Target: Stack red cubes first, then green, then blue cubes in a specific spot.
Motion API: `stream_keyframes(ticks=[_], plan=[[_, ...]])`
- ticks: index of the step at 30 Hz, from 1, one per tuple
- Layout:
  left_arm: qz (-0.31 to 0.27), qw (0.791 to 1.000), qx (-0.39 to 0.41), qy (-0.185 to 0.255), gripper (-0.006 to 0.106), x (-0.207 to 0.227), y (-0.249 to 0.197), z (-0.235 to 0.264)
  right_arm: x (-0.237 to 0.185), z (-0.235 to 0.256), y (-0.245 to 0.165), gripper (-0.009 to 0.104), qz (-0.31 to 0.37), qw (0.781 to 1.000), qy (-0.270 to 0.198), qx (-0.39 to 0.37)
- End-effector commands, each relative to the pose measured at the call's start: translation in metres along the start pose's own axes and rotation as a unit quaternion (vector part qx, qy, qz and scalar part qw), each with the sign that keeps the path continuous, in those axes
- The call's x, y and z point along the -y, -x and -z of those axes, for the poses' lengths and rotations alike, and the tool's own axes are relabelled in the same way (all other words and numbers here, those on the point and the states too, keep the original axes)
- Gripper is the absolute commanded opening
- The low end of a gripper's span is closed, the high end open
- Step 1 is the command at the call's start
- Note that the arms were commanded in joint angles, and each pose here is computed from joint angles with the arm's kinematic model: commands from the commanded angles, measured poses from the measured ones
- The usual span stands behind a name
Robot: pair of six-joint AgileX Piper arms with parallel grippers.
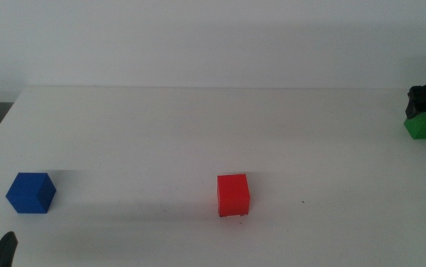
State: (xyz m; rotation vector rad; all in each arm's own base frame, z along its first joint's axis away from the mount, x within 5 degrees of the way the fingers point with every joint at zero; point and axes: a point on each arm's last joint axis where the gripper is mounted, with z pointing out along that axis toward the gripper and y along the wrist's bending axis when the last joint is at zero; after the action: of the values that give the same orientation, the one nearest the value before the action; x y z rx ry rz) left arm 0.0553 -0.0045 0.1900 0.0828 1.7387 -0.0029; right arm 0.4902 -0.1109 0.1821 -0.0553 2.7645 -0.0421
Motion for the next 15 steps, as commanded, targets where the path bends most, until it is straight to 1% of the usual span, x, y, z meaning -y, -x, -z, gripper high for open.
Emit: stream_keyframes(ticks=[1,7,10,12,13,15], plan=[[0.002,1.0,0.009,0.002,0.092,0.0,0.002,0.0,0.003,0.001,0.002,0.08,0.0,1.0,-0.004,0.011],[0.002,1.0,0.009,0.002,0.092,0.0,0.002,0.0,0.003,-0.012,-0.001,0.08,-0.001,1.0,-0.001,0.0],[0.002,1.0,0.009,0.002,0.092,0.0,0.002,0.0,0.003,-0.017,-0.003,0.076,-0.001,1.0,0.001,-0.006],[0.002,1.0,0.009,0.002,0.092,0.0,0.002,0.0,0.003,-0.018,-0.003,0.068,-0.001,1.0,0.0,-0.005],[0.002,1.0,0.009,0.002,0.092,0.0,0.002,0.0,0.003,-0.018,-0.003,0.062,-0.001,1.0,0.0,-0.003],[0.002,1.0,0.009,0.002,0.092,0.0,0.002,0.0,0.003,-0.018,-0.002,0.045,-0.003,1.0,-0.001,-0.001]])
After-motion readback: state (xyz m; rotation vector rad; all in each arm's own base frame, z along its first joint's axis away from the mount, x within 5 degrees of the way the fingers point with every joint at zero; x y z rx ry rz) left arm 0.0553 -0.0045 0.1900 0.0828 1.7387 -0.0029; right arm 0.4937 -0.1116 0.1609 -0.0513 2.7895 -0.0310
